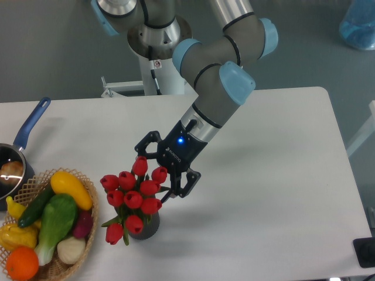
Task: Pick up the flowers from the vase
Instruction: 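Position the gripper fingers around the tulip stems and close them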
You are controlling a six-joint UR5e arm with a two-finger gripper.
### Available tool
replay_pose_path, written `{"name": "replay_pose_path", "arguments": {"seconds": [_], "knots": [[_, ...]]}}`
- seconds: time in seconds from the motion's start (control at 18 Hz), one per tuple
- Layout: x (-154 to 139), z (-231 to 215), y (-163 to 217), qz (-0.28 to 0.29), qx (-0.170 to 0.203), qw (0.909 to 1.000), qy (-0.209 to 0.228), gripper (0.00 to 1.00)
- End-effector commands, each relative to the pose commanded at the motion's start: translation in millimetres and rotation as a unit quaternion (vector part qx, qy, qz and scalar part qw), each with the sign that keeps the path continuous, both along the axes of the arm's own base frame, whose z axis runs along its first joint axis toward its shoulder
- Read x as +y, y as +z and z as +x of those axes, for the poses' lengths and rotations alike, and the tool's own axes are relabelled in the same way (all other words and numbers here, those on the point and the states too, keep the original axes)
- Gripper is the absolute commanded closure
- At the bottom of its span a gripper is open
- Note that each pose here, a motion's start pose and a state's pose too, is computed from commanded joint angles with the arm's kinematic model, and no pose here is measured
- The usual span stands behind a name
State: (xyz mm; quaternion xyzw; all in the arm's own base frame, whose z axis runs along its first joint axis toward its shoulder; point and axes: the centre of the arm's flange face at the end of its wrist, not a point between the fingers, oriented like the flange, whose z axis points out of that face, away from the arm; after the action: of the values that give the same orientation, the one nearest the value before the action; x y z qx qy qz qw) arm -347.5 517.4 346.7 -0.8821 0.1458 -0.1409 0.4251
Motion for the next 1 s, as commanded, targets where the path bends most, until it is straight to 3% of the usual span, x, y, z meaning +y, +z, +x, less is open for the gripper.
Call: {"name": "replay_pose_path", "arguments": {"seconds": [1.0], "knots": [[5.9,1.8,-15.0,0.057,-0.069,0.9959,-0.014,0.0]]}}
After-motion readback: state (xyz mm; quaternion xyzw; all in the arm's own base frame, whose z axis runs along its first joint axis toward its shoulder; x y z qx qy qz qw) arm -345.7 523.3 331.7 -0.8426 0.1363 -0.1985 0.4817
